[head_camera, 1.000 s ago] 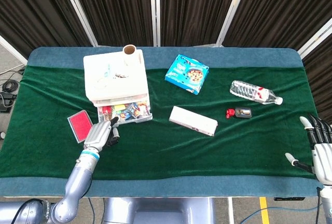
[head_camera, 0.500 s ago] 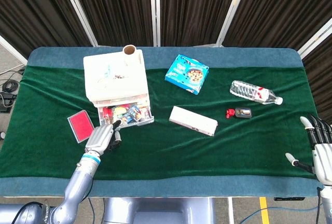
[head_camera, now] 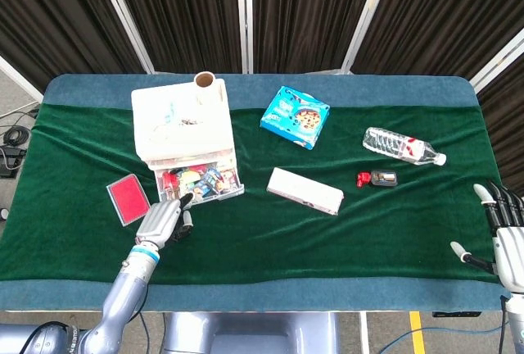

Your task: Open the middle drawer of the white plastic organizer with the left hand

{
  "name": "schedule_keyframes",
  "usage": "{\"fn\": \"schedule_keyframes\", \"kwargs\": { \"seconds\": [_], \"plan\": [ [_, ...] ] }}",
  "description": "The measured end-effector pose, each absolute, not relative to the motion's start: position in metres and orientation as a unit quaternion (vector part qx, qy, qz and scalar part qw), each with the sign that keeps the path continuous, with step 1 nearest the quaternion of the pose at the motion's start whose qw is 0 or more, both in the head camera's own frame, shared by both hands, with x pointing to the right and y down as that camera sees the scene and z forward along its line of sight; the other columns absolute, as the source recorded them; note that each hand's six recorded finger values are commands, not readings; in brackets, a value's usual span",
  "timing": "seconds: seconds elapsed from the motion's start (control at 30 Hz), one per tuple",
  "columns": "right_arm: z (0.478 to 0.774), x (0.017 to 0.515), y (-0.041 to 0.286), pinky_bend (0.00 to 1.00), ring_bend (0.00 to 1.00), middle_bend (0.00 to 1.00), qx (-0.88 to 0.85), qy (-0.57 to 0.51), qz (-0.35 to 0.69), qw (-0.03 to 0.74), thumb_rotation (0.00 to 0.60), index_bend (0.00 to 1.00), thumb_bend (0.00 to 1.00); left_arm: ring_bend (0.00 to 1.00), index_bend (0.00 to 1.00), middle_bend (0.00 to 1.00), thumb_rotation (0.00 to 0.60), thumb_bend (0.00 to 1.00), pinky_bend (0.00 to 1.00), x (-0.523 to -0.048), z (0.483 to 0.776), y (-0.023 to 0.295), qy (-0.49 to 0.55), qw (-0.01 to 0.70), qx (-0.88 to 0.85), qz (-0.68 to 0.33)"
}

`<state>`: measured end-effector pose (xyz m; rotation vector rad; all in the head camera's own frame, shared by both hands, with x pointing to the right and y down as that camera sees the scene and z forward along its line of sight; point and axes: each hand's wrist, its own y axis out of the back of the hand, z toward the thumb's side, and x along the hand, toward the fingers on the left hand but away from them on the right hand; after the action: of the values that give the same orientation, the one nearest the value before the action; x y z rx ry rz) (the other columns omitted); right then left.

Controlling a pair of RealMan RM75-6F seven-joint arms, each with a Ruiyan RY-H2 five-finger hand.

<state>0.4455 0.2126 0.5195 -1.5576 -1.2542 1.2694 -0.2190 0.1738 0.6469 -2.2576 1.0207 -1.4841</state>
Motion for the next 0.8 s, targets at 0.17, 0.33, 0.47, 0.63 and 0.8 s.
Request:
{"fn": "schedule_keyframes", "kwargs": {
  "seconds": [0.17, 0.33, 0.47, 0.63, 0.8],
  "plan": [
    [0.5194, 0.4451, 0.2127, 0.0, 0.0, 0.0, -0.609, -0.49, 0.496, 0.377, 0.6, 0.03, 0.04, 0.69, 0.28, 0.83, 0.6, 1.0, 0.69, -0.219, 0.6459, 0.1748, 0.348, 0.127, -0.776, -0.51],
    [0.5186, 0.4461, 0.2125, 0.0, 0.0, 0.0, -0.608, -0.492, 0.496, 0.377, 0.6, 0.03, 0.03, 0.69, 0.27, 0.83, 0.6, 1.0, 0.69, -0.2191, 0.647, 0.1757, 0.346, 0.126, -0.776, -0.512],
    [0.5187, 0.4462, 0.2124, 0.0, 0.0, 0.0, -0.608, -0.492, 0.496, 0.377, 0.6, 0.03, 0.03, 0.69, 0.27, 0.83, 0.6, 1.0, 0.69, -0.2183, 0.6468, 0.1766, 0.344, 0.126, -0.778, -0.511],
    [0.5184, 0.4466, 0.2122, 0.0, 0.0, 0.0, -0.607, -0.493, 0.496, 0.377, 0.6, 0.03, 0.03, 0.69, 0.27, 0.83, 0.6, 1.0, 0.69, -0.2171, 0.6457, 0.1775, 0.343, 0.125, -0.78, -0.509],
    [0.5186, 0.4468, 0.2123, 0.0, 0.0, 0.0, -0.607, -0.493, 0.497, 0.376, 0.6, 0.03, 0.03, 0.69, 0.27, 0.83, 0.6, 1.0, 0.69, -0.2169, 0.6443, 0.1772, 0.344, 0.126, -0.78, -0.507]
  ]
}}
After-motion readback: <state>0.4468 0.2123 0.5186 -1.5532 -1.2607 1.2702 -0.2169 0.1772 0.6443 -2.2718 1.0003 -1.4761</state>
